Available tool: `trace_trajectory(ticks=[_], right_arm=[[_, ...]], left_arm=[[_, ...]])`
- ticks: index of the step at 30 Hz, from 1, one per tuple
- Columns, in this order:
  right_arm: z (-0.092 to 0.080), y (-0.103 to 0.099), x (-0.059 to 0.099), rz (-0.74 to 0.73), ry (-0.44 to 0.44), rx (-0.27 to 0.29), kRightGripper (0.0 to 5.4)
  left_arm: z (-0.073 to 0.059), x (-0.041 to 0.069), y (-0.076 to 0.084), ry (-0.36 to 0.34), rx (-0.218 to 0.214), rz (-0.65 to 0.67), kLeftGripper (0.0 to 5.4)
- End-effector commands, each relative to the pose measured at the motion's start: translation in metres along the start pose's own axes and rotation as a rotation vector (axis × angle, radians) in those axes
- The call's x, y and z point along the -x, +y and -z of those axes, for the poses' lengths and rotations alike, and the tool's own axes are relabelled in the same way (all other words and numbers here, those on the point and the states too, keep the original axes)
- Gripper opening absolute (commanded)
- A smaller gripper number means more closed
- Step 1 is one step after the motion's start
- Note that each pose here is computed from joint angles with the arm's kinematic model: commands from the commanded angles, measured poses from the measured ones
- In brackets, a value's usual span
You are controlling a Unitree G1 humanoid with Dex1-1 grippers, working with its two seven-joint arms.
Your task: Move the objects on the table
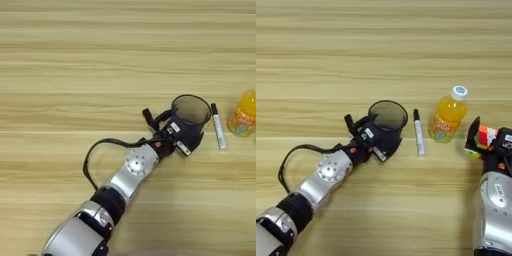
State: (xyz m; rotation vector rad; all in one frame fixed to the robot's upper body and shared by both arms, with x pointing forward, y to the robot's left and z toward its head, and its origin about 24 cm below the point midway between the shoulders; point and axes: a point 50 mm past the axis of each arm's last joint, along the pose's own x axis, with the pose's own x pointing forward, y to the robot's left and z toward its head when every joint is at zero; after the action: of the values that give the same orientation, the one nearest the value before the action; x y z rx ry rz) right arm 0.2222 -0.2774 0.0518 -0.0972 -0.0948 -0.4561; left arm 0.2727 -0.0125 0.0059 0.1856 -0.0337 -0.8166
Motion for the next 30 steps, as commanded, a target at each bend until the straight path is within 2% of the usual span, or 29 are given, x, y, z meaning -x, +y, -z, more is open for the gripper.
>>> trace_trajectory(ticks=[1,5,6,9,24,30], right_arm=[[0.0,-0.001,0.002,0.01,0.005,0.002,5.4],[-0.001,-0.001,0.003,0.013,0.004,0.002,5.4],[-0.001,-0.001,0.003,0.014,0.004,0.002,5.4],[0.0,-0.002,0.002,0.014,0.004,0.002,5.4],[-0.001,-0.002,0.002,0.015,0.001,0.005,5.4],[-0.002,-0.002,0.003,0.019,0.001,0.005,5.4]], left_arm=[[-0.012,-0.014,-0.034,-0.046,0.085,0.041,4.78],[-0.011,-0.014,-0.033,-0.043,0.083,0.037,4.78],[-0.01,-0.014,-0.032,-0.043,0.083,0.035,5.14],[-0.01,-0.015,-0.031,-0.039,0.081,0.028,5.37],[-0.01,-0.014,-0.026,-0.04,0.073,0.007,5.37],[-0.004,-0.004,-0.023,-0.041,0.078,-0.013,5.37]])
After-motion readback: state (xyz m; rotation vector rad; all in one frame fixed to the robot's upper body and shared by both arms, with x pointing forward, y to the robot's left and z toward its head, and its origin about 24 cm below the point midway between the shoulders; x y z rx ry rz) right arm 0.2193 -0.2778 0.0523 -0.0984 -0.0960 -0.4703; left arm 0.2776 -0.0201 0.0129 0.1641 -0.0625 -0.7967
